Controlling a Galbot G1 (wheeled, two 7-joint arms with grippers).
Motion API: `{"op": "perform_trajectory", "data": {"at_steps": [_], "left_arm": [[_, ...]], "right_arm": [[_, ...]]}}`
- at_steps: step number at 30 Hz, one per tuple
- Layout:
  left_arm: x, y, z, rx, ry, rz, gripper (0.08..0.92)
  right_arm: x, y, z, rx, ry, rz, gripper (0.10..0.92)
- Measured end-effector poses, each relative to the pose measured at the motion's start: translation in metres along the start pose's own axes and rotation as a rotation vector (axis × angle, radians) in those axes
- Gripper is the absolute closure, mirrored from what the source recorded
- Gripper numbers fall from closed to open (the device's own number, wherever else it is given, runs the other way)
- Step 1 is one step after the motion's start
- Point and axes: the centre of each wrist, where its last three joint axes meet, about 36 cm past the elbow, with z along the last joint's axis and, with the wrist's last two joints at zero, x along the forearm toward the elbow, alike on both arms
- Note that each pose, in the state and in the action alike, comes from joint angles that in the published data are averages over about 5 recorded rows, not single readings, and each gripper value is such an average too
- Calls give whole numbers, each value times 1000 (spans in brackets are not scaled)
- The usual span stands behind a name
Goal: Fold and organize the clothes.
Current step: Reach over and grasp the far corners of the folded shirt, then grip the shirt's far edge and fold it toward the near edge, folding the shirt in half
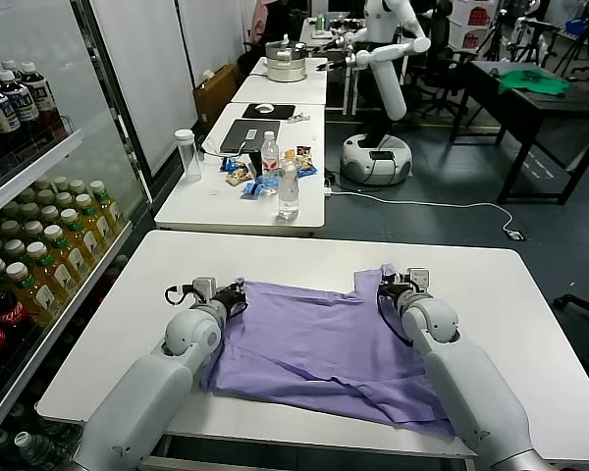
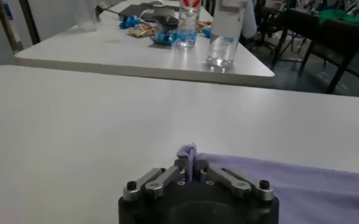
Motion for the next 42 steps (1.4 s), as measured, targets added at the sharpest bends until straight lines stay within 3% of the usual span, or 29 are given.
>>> {"op": "perform_trajectory", "data": {"at_steps": [4,12,21,28,34,42], "left_arm": [[3,3,2,17,-2,13,907],[18,11,7,55,-49,30,908],[59,20,11,74,-119,57,910],[95,21,19,71,-147,96,910],[121,20,28,56,-143,132,910],[134,19,41,17,-90,143,910]], "right_arm": [[7,-1,-1,2,-14,-4,911],[40,-2,-11,6,-90,-26,911],[98,-14,-11,12,-182,-36,911],[150,-20,10,0,-222,-28,911],[192,-23,33,-9,-230,-9,911],[218,-19,62,-9,-196,30,911]]}}
